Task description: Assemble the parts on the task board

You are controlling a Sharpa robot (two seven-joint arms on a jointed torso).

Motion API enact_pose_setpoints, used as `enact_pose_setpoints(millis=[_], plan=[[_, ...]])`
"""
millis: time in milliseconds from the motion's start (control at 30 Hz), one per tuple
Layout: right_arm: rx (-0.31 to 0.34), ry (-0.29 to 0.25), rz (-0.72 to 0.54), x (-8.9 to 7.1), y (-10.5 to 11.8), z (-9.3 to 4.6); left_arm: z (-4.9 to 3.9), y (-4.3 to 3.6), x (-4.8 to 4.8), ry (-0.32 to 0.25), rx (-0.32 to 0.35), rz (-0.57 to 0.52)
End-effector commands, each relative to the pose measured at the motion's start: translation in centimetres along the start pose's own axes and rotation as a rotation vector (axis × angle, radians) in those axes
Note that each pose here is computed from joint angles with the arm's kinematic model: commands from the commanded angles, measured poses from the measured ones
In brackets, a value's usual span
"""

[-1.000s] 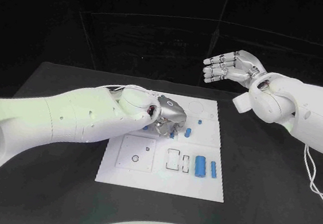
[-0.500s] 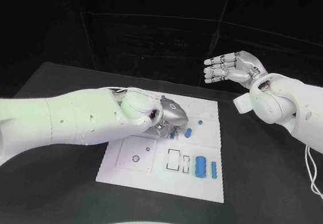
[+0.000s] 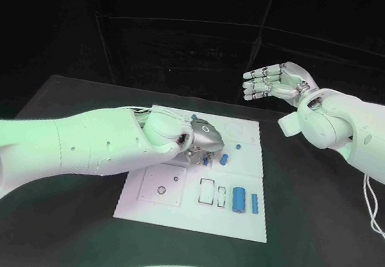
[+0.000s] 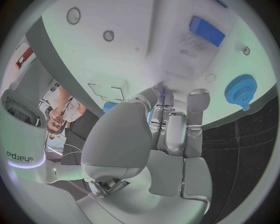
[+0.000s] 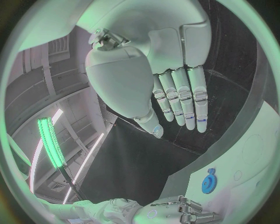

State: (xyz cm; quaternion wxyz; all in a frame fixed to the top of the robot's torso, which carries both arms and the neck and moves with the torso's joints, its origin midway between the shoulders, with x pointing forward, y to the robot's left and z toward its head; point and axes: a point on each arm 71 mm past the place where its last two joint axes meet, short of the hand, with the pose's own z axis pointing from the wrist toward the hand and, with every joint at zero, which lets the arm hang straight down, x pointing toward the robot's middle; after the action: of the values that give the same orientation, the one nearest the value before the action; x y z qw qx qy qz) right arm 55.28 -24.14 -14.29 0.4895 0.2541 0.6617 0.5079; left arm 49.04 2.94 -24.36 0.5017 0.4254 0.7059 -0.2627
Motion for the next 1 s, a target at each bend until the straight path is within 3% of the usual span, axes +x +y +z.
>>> enact_pose_setpoints(millis=[33,333,1000], plan=[[-0.010,0.006,0.001,0.0,0.2,0.0,-0.43,0.53,1.90,0.050,-0.022,0.033],[-0.010,0.006,0.001,0.0,0.2,0.0,-0.91,0.71,1.49,-0.037,-0.011,0.042],[-0.011,0.002,0.000,-0.1,0.1,0.0,-2.82,1.42,0.84,-0.131,-0.030,-0.004]])
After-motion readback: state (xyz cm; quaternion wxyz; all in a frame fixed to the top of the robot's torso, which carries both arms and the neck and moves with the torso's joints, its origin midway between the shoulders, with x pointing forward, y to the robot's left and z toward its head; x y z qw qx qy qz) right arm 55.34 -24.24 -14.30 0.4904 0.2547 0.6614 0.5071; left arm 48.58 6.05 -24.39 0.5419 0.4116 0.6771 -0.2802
